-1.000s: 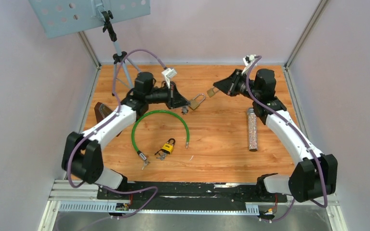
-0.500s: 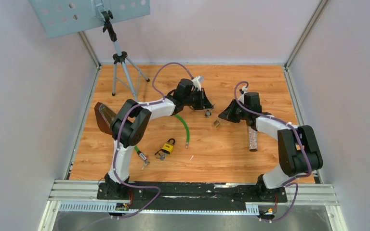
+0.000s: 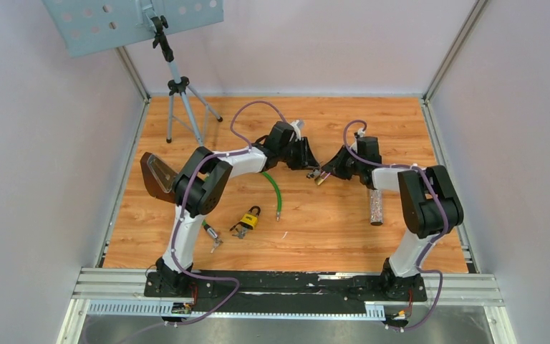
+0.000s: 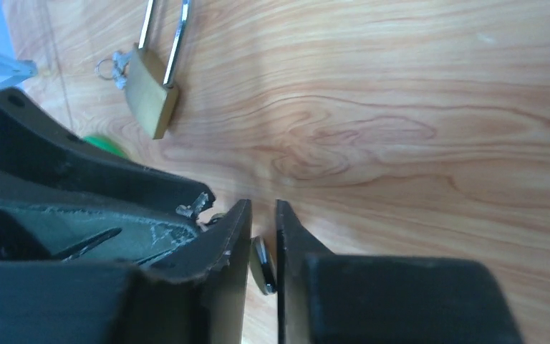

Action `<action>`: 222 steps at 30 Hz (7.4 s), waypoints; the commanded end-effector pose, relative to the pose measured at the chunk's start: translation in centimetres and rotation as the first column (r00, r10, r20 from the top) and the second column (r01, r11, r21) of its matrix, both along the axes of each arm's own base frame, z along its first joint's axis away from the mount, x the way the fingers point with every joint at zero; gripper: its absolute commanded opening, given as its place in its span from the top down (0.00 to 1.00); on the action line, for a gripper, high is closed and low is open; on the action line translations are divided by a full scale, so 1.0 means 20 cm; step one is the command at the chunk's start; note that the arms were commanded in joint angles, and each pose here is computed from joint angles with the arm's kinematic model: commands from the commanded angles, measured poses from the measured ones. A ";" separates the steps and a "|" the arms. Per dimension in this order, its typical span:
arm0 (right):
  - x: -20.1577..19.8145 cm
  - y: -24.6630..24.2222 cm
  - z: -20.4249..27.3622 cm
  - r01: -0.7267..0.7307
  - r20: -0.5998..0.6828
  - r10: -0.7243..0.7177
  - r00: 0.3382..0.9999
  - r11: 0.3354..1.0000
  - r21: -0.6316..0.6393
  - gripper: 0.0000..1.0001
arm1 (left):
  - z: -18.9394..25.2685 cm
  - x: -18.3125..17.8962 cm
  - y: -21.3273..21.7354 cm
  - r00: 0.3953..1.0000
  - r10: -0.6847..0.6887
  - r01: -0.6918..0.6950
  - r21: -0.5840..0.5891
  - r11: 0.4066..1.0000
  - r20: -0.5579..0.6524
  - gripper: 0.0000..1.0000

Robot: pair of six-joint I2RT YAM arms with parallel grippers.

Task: Lock with the key
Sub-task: Place the key at the center of the board, then pick up the lock from the center of the board, then lock the lock.

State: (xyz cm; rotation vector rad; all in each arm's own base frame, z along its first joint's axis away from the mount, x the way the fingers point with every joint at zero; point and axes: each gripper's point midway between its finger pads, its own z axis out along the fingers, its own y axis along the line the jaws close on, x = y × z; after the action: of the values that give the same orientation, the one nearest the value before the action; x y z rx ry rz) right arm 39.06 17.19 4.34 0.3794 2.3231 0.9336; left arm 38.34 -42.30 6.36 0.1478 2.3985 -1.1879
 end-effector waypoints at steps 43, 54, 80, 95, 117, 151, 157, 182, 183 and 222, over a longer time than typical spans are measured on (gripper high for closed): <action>-0.54 0.96 0.21 -0.044 -0.227 -0.048 0.973 0.923 -0.383 0.23 | 0.94 -0.49 1.52 0.615 0.395 -0.692 0.226 0.686 0.683 0.00; -0.84 1.19 0.03 -0.015 -0.458 -0.153 0.876 0.940 -0.342 0.09 | 0.90 -0.68 1.70 0.592 0.444 -0.728 0.211 0.652 0.673 0.00; -0.99 1.22 -0.09 0.080 -0.408 -0.355 0.841 0.828 -0.555 0.27 | 0.84 -0.89 1.84 0.550 0.552 -0.756 0.094 0.647 0.627 0.00; -0.88 1.15 -0.05 0.152 -0.272 -0.363 0.891 0.803 -0.576 0.34 | 0.77 -0.91 1.83 0.582 0.546 -0.740 0.114 0.663 0.603 0.00; -0.67 1.15 0.53 0.273 -0.200 -0.304 0.931 0.947 -0.170 0.62 | 0.83 -0.96 1.53 0.710 0.408 -0.501 0.005 0.865 0.574 0.00; -0.63 0.91 1.41 0.398 -0.078 -0.400 0.913 0.837 0.374 0.61 | 1.22 -0.67 0.96 0.588 0.370 -0.137 -0.362 0.922 0.720 0.12; -0.62 0.91 1.42 0.406 -0.089 -0.406 0.910 0.823 0.398 0.61 | 1.20 -0.65 0.93 0.603 0.380 -0.133 -0.382 0.915 0.702 0.26; -0.62 0.88 1.40 0.445 -0.137 -0.436 0.889 0.757 0.478 0.62 | 1.08 -0.63 0.83 0.668 0.371 -0.122 -0.398 0.909 0.645 0.35; -0.62 0.88 1.40 0.447 -0.137 -0.438 0.889 0.757 0.478 0.62 | 1.07 -0.63 0.83 0.674 0.371 -0.123 -0.398 0.909 0.639 0.31; -0.61 0.89 1.33 0.434 -0.130 -0.423 0.897 0.784 0.444 0.44 | 1.03 -0.58 0.81 0.683 0.413 -0.157 -0.431 0.888 0.602 1.00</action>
State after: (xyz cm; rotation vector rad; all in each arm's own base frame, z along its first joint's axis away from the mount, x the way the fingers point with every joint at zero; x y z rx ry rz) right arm 26.78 34.56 27.30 1.0747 1.9609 1.0895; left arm 25.68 -26.74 27.04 0.1129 1.4626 -1.1776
